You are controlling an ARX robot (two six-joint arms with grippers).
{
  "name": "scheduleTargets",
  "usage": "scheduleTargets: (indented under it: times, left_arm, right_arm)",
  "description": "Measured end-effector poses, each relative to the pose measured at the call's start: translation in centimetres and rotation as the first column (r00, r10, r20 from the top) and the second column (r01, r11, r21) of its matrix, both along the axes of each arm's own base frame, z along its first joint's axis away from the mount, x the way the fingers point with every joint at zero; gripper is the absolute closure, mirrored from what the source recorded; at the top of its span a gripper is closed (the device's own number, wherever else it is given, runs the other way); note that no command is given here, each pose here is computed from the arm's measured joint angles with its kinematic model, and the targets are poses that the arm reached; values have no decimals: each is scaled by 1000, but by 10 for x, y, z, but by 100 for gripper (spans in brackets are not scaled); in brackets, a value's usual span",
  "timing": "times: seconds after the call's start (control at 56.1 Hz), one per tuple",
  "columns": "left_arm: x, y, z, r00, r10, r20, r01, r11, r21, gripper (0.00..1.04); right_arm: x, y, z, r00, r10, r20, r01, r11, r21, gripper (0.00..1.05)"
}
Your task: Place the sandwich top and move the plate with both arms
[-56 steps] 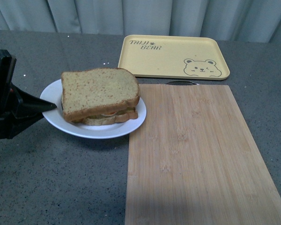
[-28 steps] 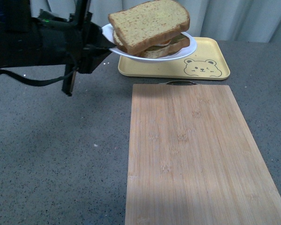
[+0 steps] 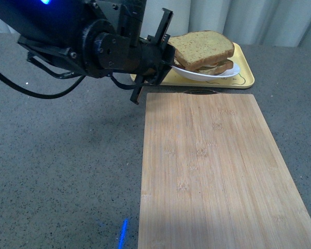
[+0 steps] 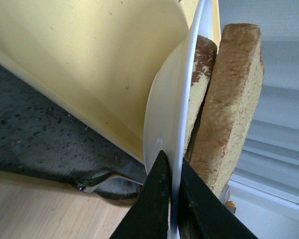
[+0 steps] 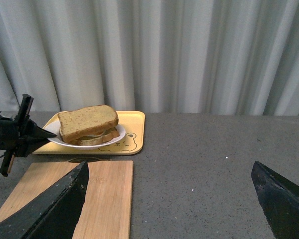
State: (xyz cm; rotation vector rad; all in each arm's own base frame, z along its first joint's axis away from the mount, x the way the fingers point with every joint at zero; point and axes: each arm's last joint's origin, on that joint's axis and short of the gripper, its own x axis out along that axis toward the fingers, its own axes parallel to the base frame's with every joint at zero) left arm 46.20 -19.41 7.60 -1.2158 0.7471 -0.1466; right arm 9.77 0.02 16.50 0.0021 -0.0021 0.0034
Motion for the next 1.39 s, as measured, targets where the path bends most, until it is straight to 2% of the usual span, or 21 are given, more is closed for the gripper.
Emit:
scheduleTargets:
  times: [0.178, 0.41, 0.678, 0.803, 0.892, 0.981, 0.999, 1.017, 1.052, 1.07, 1.106, 1.124, 1.195, 1.249, 1.391]
  left_arm:
    - [16, -12, -8, 1000, 9, -8, -9, 1000, -7, 101]
    - [22, -11, -9, 999, 44, -17, -44, 999, -4, 100]
    - [17, 2, -10, 997, 73, -22, -72, 996, 56, 60]
    - [7, 10, 2, 997, 78, -1, -78, 994, 78, 42]
    - [-12, 23, 28, 996, 58, 73, -71, 979, 190, 23]
    - [-30, 32, 43, 991, 47, 128, -85, 948, 308, 10]
    - [-35, 34, 44, 987, 38, 158, -94, 927, 364, 8]
    - [-42, 39, 47, 963, 47, 267, -165, 883, 440, 13]
    - [-51, 47, 49, 908, 56, 416, -283, 813, 509, 20]
    - [-60, 55, 48, 869, 12, 495, -339, 743, 577, 25]
    - [-75, 65, 48, 829, -44, 558, -385, 679, 625, 32]
    - [-85, 75, 49, 804, -104, 586, -412, 613, 674, 38]
    - [-112, 98, 57, 764, -190, 617, -466, 500, 730, 52]
    - [-127, 111, 63, 754, -215, 621, -484, 457, 746, 61]
    - [-163, 134, 71, 752, -255, 608, -487, 407, 773, 85]
  right_arm:
    - [0, 0, 0, 1000, 0, 0, 0, 1000, 0, 9]
    - [0, 0, 0, 1000, 0, 0, 0, 1000, 0, 9]
    - [0, 0, 0, 1000, 0, 0, 0, 1000, 0, 9]
    - [0, 0, 0, 1000, 0, 0, 0, 1000, 0, 9]
    - [0, 0, 0, 1000, 0, 0, 0, 1000, 0, 9]
    - [0, 0, 0, 1000, 0, 0, 0, 1000, 0, 9]
    - [0, 0, 0, 1000, 0, 0, 0, 1000, 0, 9]
    - [0, 0, 0, 1000, 0, 0, 0, 1000, 0, 9]
    - [0, 0, 0, 1000, 0, 0, 0, 1000, 0, 9]
    - [0, 0, 0, 1000, 0, 0, 0, 1000, 0, 9]
    - [0, 0, 0, 1000, 0, 0, 0, 1000, 0, 9]
    - [0, 0, 0, 1000, 0, 0, 0, 1000, 0, 9]
    - [0, 0, 0, 1000, 0, 0, 0, 1000, 0, 9]
    - [0, 0, 0, 1000, 0, 0, 0, 1000, 0, 9]
    - [0, 0, 0, 1000, 0, 0, 0, 1000, 0, 9]
